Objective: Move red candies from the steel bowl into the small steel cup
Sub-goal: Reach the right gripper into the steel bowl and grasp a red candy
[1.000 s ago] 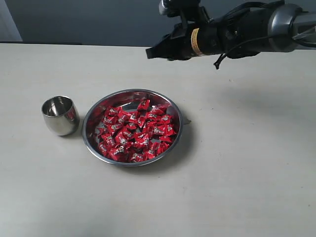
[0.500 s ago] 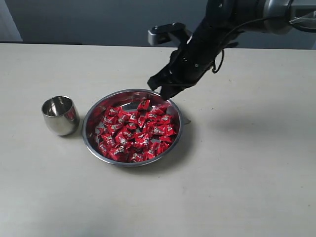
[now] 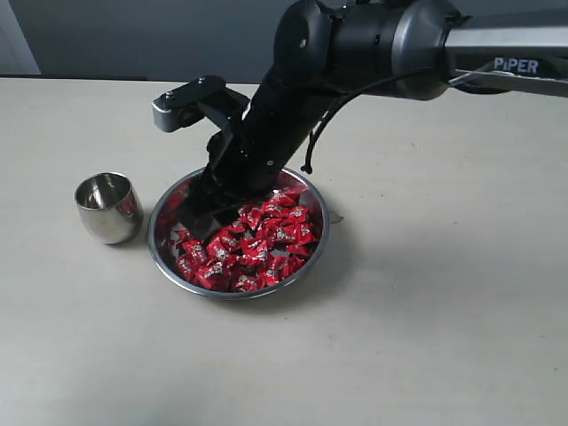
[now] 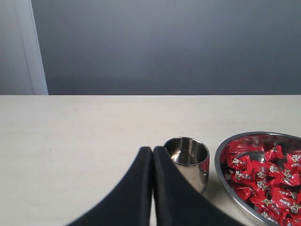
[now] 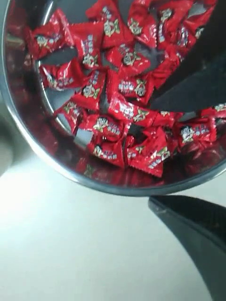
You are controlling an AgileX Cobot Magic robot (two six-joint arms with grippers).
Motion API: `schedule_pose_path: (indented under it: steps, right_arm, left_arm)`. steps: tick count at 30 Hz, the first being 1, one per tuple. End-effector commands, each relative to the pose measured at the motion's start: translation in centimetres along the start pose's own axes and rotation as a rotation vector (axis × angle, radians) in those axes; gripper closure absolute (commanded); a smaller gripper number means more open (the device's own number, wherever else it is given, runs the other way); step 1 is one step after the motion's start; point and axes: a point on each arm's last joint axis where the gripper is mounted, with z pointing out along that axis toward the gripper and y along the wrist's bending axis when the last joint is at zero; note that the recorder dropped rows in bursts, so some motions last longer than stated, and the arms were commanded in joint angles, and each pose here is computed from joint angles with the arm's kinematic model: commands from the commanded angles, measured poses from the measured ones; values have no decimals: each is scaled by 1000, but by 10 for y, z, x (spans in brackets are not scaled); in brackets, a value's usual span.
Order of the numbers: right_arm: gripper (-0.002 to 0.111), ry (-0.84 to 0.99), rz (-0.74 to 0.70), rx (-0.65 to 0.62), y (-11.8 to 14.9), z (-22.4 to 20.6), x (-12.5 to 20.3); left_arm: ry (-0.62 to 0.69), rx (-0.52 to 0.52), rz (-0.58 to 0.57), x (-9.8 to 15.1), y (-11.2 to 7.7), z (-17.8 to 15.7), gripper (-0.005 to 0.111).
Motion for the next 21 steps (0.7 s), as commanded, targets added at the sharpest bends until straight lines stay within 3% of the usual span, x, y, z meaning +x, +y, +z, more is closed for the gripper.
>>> schedule_pose_path:
  steps: [1, 9, 21]
  right_arm:
    - [57, -5, -27, -3, 7, 4, -3]
    - [57, 90, 13, -28, -4, 46, 10]
    - [57, 107, 54, -50, -7, 64, 15]
  left_arm:
    - [-10, 6, -4, -1, 0, 0, 106]
    - [-10, 6, -4, -1, 0, 0, 106]
    - [-10, 6, -4, -1, 0, 0, 106]
